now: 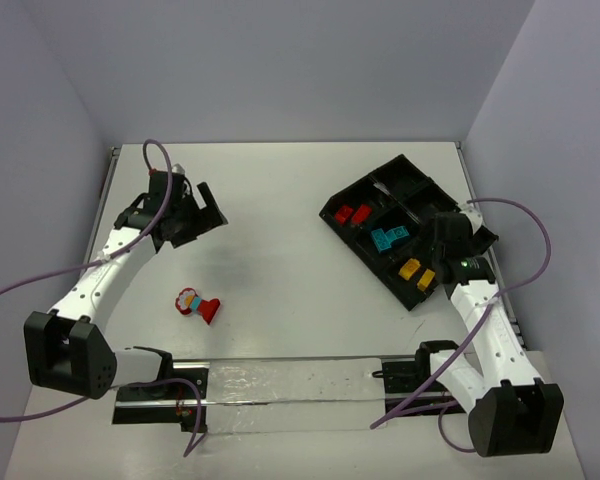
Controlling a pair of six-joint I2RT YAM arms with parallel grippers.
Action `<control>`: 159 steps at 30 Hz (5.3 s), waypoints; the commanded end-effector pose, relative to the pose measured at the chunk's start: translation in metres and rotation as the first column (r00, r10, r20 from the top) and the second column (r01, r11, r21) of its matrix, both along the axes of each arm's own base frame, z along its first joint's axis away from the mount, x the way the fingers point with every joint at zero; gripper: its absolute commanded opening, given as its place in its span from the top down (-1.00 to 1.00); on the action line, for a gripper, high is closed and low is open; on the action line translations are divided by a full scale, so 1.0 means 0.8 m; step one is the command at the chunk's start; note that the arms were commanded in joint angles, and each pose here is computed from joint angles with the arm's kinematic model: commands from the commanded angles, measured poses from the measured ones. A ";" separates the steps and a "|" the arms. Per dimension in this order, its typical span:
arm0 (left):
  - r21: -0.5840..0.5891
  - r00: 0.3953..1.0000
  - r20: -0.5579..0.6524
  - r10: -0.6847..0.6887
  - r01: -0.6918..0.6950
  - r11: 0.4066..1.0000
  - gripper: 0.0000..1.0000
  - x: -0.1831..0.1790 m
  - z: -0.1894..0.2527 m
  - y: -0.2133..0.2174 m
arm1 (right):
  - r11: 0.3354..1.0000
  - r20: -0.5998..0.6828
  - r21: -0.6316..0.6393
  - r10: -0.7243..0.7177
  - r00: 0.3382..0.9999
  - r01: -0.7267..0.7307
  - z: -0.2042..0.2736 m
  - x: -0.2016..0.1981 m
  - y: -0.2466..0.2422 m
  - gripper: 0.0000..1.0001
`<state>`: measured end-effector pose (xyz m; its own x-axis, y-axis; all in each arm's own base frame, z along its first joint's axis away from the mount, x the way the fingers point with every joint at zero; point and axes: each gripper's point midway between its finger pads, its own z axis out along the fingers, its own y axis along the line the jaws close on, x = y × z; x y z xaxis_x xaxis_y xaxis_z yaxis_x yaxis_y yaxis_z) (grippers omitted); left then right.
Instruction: Sort the legos into containers by color
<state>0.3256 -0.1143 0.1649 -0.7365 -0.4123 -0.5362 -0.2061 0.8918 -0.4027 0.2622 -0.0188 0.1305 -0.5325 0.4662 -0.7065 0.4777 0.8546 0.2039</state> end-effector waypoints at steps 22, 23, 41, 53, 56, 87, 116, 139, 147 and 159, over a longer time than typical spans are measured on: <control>0.118 0.782 -0.281 0.557 -0.547 0.828 -0.67 -0.140 -0.089 0.079 | 0.698 0.214 0.061 0.689 0.693 -0.713 0.106 0.063 0.311 -0.51; 0.117 0.778 -0.296 0.554 -0.546 0.830 -0.67 -0.142 -0.095 0.073 | 0.698 0.215 0.063 0.689 0.692 -0.714 0.106 0.063 0.312 -0.51; 0.103 0.709 -0.374 0.598 -0.609 0.787 -0.52 -0.167 -0.142 0.054 | 0.701 0.197 0.060 0.690 0.696 -0.711 0.102 0.059 0.309 -0.54; 0.139 0.698 -0.393 0.598 -0.598 0.789 -0.41 -0.155 -0.161 0.048 | 0.702 0.185 0.064 0.690 0.700 -0.709 0.097 0.055 0.306 -0.55; 0.138 0.699 -0.397 0.595 -0.595 0.792 -0.35 -0.157 -0.165 0.045 | 0.704 0.190 0.059 0.688 0.700 -0.708 0.100 0.056 0.306 -0.55; 0.034 0.931 -0.161 0.329 -0.328 0.944 1.00 -0.044 -0.043 0.005 | 0.652 0.260 0.084 0.715 0.649 -0.753 0.125 0.041 0.315 -0.57; -0.188 0.980 -0.117 0.163 -0.183 0.965 1.00 0.013 0.045 -0.064 | 0.264 0.557 0.228 0.754 0.348 -0.937 0.175 -0.008 0.524 -0.57; -0.229 0.984 -0.093 0.151 -0.169 0.959 1.00 0.000 0.065 -0.063 | 0.314 0.526 0.235 0.755 0.392 -0.920 0.144 0.033 0.560 -0.54; -0.235 0.986 -0.076 0.150 -0.164 0.958 1.00 -0.002 0.075 -0.061 | 0.331 0.511 0.246 0.754 0.412 -0.911 0.131 0.044 0.561 -0.57; -0.240 0.988 -0.083 0.127 -0.144 0.960 1.00 -0.007 0.073 -0.061 | 0.208 0.587 0.262 0.741 0.327 -0.942 0.143 0.040 0.579 -0.50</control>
